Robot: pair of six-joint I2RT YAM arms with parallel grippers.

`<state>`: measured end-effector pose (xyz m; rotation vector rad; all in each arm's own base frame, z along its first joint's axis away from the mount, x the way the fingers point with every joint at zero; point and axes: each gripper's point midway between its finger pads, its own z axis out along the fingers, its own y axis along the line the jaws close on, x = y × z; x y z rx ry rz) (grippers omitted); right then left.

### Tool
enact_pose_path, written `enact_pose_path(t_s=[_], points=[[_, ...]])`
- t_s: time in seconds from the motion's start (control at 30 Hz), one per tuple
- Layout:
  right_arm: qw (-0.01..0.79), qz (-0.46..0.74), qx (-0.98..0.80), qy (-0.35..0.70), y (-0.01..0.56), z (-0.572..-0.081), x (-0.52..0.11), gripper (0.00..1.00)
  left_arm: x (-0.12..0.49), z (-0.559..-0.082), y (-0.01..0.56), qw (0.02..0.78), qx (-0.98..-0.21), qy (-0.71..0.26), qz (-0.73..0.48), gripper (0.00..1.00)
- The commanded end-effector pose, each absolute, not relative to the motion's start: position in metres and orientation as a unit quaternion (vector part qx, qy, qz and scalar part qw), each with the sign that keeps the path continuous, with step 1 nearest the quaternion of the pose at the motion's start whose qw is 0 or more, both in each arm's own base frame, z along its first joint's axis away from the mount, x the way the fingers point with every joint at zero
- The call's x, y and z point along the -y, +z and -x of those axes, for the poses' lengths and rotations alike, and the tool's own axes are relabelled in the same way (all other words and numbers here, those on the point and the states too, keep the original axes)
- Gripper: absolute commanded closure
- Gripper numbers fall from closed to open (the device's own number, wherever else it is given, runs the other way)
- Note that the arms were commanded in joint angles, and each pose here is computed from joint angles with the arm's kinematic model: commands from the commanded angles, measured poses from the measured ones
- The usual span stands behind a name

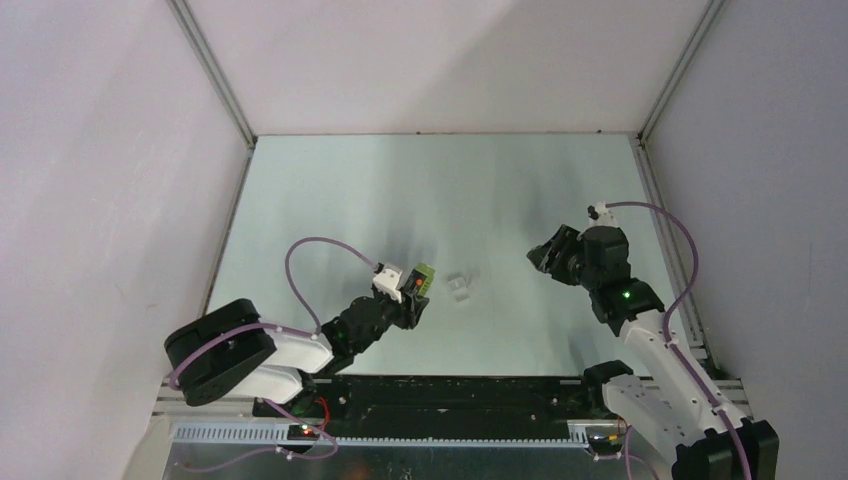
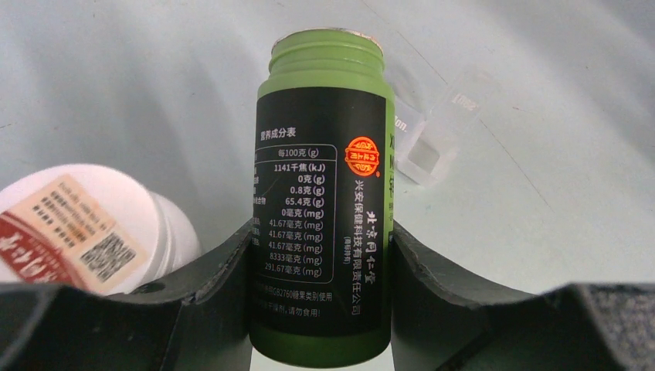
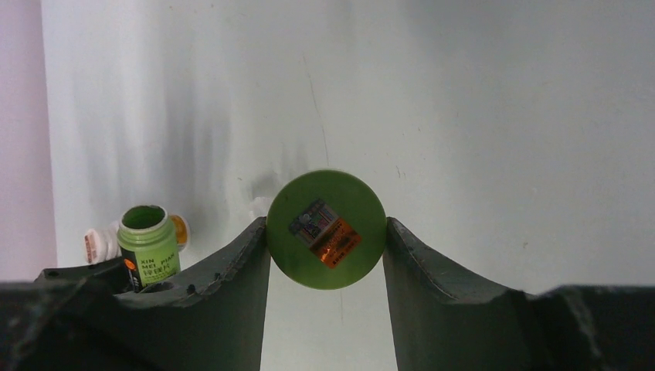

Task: Sort the pills into containers

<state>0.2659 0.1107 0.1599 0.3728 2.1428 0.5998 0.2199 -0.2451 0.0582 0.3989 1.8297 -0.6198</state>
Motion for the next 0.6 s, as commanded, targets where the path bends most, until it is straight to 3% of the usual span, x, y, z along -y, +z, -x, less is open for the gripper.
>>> enact_pose_path(t_s=[0.0, 0.57], points=[[0.419, -0.152, -0.869, 0.214, 0.147, -0.269, -0.104, 0.73, 0.26, -0.235, 0.085, 0.58, -0.75, -0.272, -0.162, 1.0], [0.346, -0.119, -0.929, 0.059, 0.055, -0.27, -0.112, 0.68, 0.296, -0.197, 0.075, 0.495, -0.767, -0.327, -0.243, 1.0]])
